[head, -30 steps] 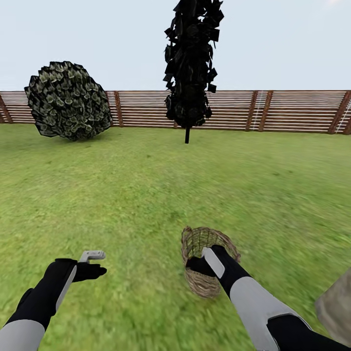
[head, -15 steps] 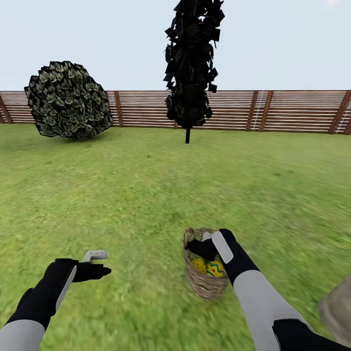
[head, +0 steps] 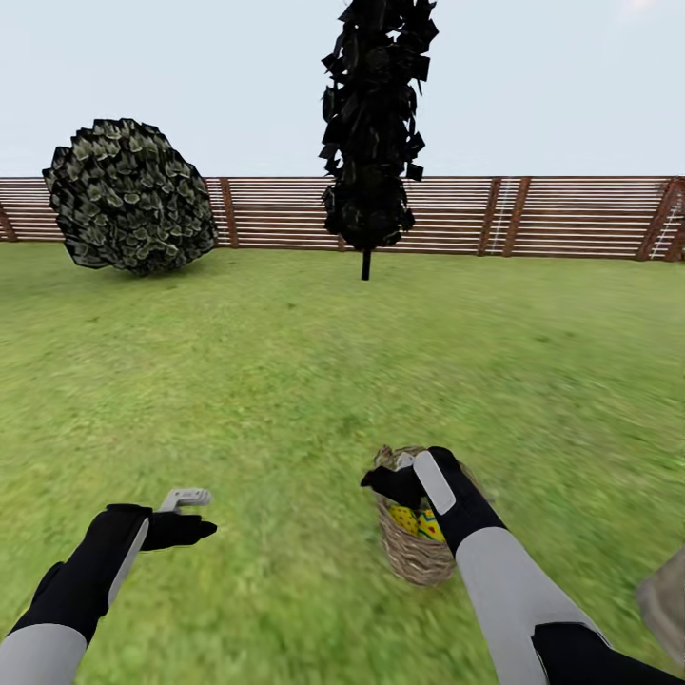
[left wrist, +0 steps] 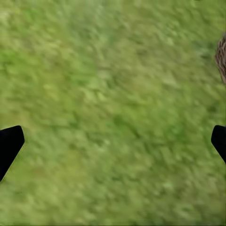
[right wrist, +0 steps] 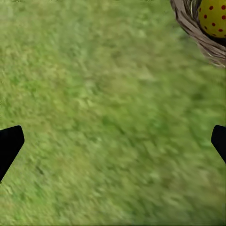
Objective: Take the three Easter eggs out of the wicker basket on the lawn in the garden, then place them on the lawn next to a single tree (choose any tree) so that all three eggs are next to the same tree and none are left in the basket.
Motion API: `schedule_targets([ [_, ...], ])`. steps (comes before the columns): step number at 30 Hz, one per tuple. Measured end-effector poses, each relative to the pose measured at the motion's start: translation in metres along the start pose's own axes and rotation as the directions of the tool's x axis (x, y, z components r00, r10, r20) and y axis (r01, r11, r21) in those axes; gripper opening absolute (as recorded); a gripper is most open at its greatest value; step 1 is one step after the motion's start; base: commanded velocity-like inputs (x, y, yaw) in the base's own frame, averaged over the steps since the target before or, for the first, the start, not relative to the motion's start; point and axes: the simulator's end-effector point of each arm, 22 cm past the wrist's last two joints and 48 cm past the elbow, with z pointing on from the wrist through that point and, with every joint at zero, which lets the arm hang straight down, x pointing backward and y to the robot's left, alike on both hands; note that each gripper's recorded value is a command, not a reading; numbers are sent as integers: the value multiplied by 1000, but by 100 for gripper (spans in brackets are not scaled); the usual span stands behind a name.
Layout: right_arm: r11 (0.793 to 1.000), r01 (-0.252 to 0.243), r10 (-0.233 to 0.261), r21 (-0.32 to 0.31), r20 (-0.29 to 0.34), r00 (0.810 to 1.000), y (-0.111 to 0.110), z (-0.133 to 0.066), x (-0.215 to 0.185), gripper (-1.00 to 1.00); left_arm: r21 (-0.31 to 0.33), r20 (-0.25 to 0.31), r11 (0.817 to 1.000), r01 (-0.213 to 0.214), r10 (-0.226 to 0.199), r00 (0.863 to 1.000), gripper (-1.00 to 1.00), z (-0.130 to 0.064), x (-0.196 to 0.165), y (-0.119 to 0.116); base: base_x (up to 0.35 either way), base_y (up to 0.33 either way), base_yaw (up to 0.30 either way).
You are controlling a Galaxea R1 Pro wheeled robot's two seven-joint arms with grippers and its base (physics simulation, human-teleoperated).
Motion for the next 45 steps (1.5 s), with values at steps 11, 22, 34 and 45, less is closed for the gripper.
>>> schedule_targets([
  [11, 1000, -10, 10, 2, -2, 1000, -2, 1, 1, 100, 0, 2, 1000, -2, 2, 1000, 100, 0, 0, 0, 156, 103, -253],
  [22, 1000, -15, 15, 2, 6, 1000, -3, 1, -1, 100, 0, 1, 1000, -1, 1, 1000, 100, 0, 0, 0, 36, 16, -261],
  [34, 1000, -21, 21, 4, 33, 999, -3, 1, -7, 100, -2, 1, 1000, -3, 3, 1000, 100, 0, 0, 0, 142, 76, -134],
  [45, 999, -20, 18, 40, 37, 999, -11, 1, -7, 100, -3, 1, 1000, -3, 3, 1000, 100, 0, 0, 0, 225, 68, -3],
])
